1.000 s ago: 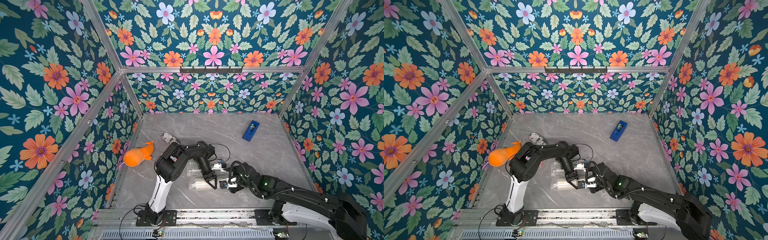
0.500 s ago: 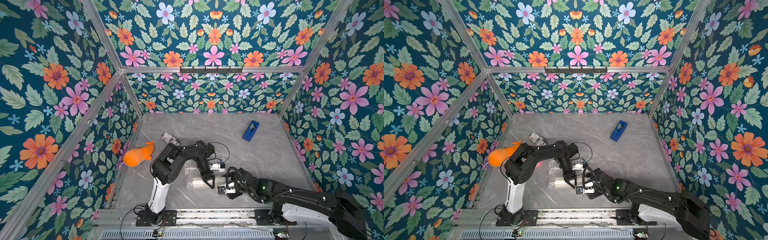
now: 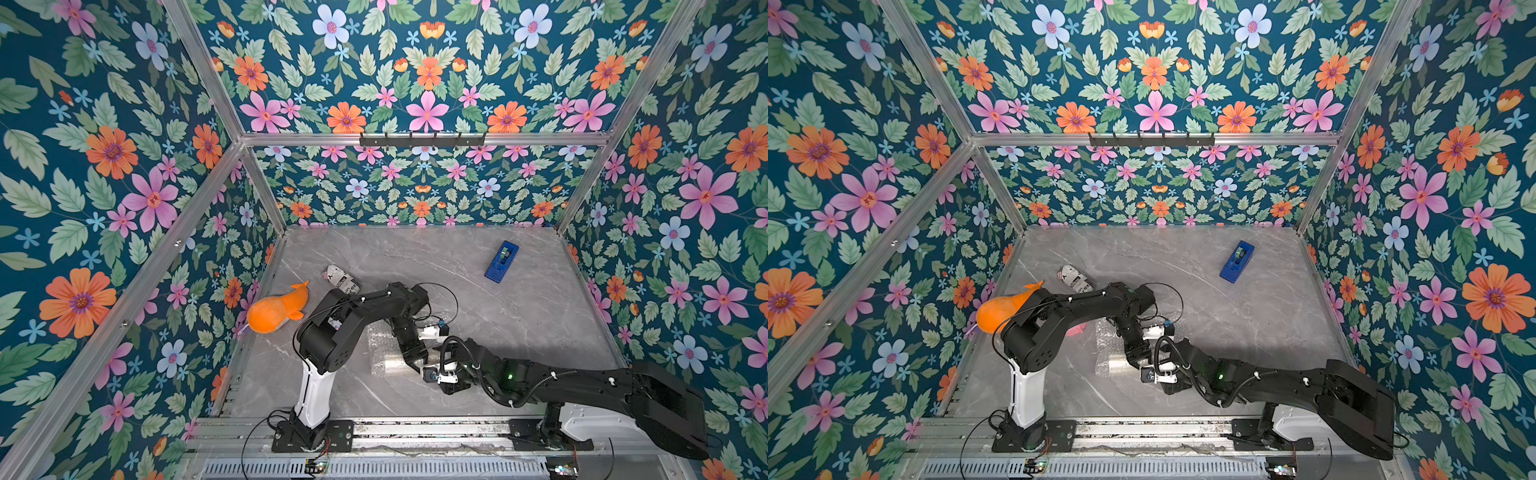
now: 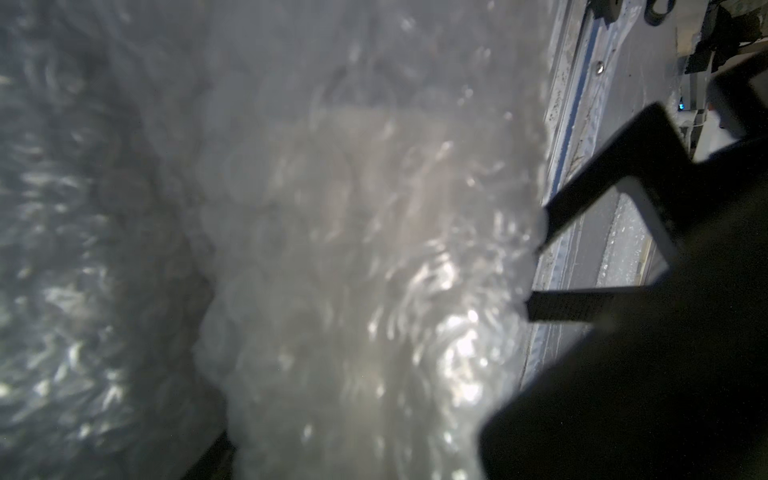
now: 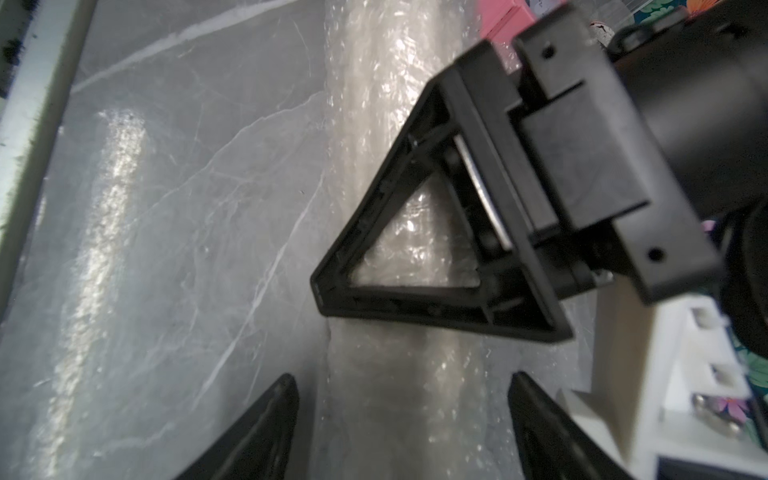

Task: Wrap vases in bubble wrap
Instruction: Wrap the vase in bubble wrap.

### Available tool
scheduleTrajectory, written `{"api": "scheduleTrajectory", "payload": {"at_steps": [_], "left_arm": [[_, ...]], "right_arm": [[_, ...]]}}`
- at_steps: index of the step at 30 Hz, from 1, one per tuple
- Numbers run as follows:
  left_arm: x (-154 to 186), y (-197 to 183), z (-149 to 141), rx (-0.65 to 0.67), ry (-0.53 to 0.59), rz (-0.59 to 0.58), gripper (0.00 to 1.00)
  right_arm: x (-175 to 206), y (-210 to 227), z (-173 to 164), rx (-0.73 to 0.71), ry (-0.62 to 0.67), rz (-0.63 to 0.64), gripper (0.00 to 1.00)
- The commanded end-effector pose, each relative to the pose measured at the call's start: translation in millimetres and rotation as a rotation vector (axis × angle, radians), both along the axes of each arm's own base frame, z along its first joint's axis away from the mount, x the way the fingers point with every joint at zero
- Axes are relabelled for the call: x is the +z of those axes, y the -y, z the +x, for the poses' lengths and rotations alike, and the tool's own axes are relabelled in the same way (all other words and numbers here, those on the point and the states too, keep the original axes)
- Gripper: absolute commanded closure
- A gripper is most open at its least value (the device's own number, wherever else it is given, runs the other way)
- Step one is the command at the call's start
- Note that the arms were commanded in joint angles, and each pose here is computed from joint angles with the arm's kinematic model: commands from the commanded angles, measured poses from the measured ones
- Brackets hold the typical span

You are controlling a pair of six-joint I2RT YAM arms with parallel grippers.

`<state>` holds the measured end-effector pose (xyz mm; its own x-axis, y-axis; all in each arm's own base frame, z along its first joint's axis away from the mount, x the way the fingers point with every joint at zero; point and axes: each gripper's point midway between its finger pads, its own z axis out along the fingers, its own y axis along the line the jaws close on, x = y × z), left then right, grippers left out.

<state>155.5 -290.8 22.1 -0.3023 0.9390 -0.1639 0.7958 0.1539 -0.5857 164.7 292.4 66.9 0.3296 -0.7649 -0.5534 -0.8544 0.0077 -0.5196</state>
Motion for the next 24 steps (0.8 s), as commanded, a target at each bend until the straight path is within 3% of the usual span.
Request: {"api": "scheduleTrajectory", "payload": {"at_steps": [1, 11, 14, 17, 22, 24], "left_arm": [[-37.2, -13.7, 51.2, -0.037, 0.296, 0.12, 0.47], [-36.5, -13.3, 50.5, -0.041, 0.295, 0.113, 0.46], [-34.4, -12.7, 52.2, -0.041, 0.305, 0.107, 0.46], [-31.4, -10.8, 55.4, -0.04, 0.325, 0.097, 0.44], [-12.7, -0.2, 68.0, -0.025, 0.402, 0.035, 0.29], [-1.7, 4.2, 75.9, -0.017, 0.454, 0.005, 0.09]], "right_arm": [[4.4, -10.4, 5.6, -0.008, 0.021, 0.043, 0.2], [-15.9, -21.6, 25.3, -0.059, 0.066, 0.015, 0.21], [-24.9, -21.4, 26.6, -0.055, 0.07, -0.012, 0.26], [-33.5, -18.1, 24.9, -0.054, 0.056, -0.04, 0.37], [-37.5, -12.5, 24.0, -0.063, 0.056, -0.06, 0.5], [-38.5, -10.0, 22.8, -0.06, 0.055, -0.071, 0.53]]}}
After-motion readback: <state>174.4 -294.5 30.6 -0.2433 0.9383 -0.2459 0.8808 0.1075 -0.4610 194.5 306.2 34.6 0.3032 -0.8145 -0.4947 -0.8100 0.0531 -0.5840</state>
